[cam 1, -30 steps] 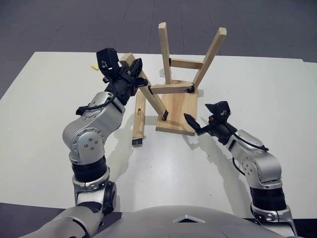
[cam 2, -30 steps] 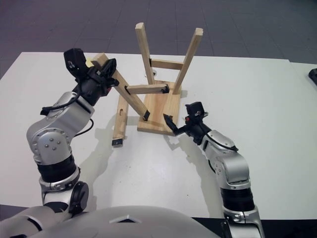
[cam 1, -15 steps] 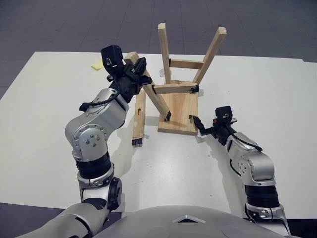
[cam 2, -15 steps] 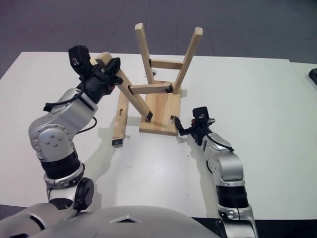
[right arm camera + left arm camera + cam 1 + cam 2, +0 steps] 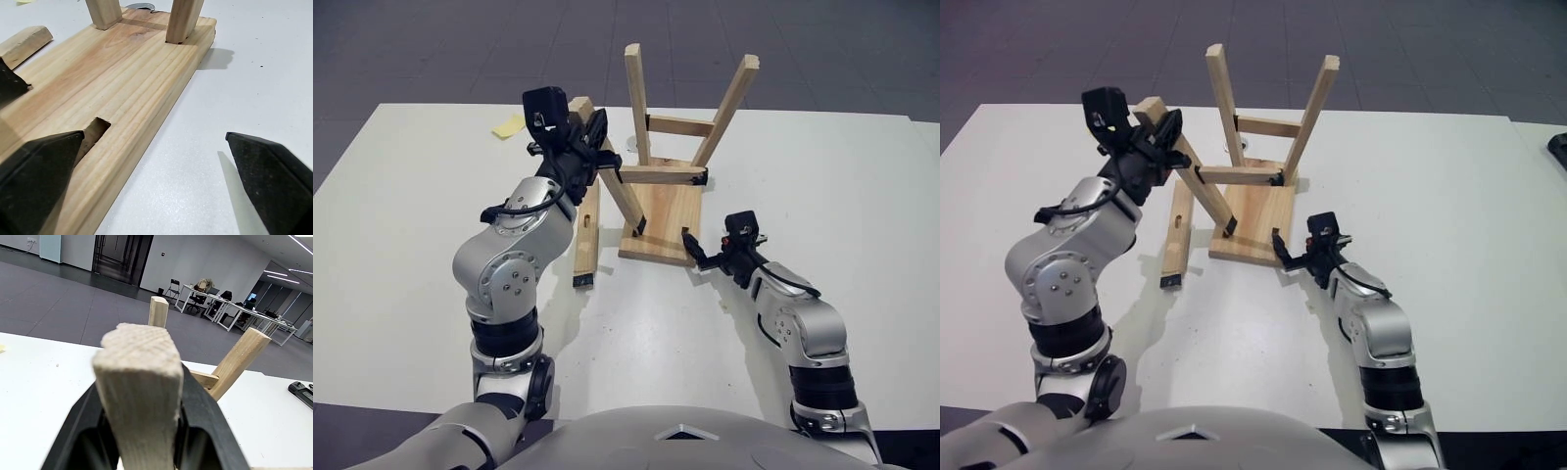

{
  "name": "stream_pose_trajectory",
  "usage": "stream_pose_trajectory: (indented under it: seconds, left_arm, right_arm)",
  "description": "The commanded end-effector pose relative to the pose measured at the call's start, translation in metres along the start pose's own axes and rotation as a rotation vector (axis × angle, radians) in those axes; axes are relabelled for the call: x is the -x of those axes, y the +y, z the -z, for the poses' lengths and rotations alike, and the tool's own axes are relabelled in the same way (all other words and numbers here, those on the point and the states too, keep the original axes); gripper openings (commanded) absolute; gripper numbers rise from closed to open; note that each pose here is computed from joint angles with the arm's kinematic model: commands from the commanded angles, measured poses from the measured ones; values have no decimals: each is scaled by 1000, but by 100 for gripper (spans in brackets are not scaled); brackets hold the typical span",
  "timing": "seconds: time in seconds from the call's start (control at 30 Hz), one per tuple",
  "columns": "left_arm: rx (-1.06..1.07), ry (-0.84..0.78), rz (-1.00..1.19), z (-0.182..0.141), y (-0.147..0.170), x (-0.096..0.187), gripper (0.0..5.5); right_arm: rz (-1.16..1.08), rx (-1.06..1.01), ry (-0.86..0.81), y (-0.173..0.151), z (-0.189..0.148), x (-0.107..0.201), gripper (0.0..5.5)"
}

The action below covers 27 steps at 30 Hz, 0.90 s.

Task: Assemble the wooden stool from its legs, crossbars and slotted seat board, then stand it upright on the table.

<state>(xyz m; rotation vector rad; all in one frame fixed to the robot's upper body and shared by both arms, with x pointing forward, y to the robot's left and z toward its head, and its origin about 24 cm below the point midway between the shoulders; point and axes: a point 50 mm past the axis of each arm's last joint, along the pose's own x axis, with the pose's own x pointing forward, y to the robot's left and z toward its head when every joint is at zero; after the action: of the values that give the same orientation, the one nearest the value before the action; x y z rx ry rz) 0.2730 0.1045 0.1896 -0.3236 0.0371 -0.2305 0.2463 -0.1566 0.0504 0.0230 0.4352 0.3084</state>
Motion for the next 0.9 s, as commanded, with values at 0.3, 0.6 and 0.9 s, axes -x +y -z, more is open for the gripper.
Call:
stream_pose_trajectory:
  seconds: [0.3, 0.6, 0.9]
  left_arm:
    - [-33, -11, -86, -1, 13, 5, 104]
    - [-5, -64, -76, -12, 9, 6, 104]
    - [41, -85, -59, -14, 3, 7, 104]
  right_arm:
    - [76, -9, 58, -6, 8, -3, 540]
    - [104, -22, 71, -6, 11, -5, 540]
    - [96, -14, 75, -5, 10, -7, 540]
